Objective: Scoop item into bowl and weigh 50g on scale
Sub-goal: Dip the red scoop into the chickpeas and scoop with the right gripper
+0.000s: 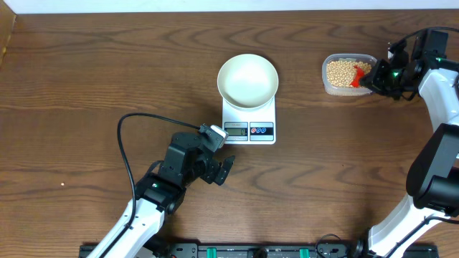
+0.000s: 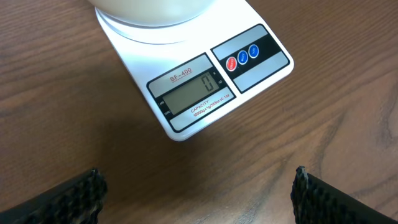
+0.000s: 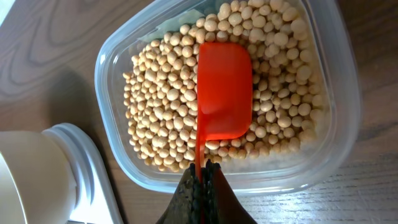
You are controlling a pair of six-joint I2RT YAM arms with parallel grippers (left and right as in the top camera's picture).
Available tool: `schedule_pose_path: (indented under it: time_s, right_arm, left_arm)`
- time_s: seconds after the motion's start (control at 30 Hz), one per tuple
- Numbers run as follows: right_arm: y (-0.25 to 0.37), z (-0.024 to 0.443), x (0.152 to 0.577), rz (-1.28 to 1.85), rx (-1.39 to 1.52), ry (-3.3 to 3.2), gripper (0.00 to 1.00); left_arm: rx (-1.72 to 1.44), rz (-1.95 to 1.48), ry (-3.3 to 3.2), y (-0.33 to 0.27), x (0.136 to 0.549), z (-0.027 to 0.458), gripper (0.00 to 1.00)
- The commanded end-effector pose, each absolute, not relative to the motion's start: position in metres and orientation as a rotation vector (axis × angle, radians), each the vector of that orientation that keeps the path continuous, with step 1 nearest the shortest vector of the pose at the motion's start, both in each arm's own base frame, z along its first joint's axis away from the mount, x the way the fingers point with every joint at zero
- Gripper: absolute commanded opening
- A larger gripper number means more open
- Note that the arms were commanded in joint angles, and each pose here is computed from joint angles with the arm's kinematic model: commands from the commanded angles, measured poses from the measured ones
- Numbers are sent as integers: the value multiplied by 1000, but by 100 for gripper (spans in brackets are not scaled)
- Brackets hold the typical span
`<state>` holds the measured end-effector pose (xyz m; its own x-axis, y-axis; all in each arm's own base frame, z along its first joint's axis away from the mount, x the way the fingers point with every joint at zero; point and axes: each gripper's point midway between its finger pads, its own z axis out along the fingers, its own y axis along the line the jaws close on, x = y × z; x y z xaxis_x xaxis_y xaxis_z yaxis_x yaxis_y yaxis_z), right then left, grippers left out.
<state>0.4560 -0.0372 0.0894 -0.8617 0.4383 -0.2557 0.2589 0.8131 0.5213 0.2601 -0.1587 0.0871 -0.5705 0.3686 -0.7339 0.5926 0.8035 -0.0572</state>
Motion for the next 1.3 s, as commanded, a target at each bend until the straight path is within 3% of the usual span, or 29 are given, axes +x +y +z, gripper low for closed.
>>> schedule_pose_path:
  time_s: [0.0,1.27]
  right_arm:
    - [-32,76,451,703,590,2658,1]
    - [-60,111,448,1081,623,2446,1]
  left_arm:
    - [680,-376,2250,-157,262,86,97]
    - [681,-376,2250,-157,262,86,97]
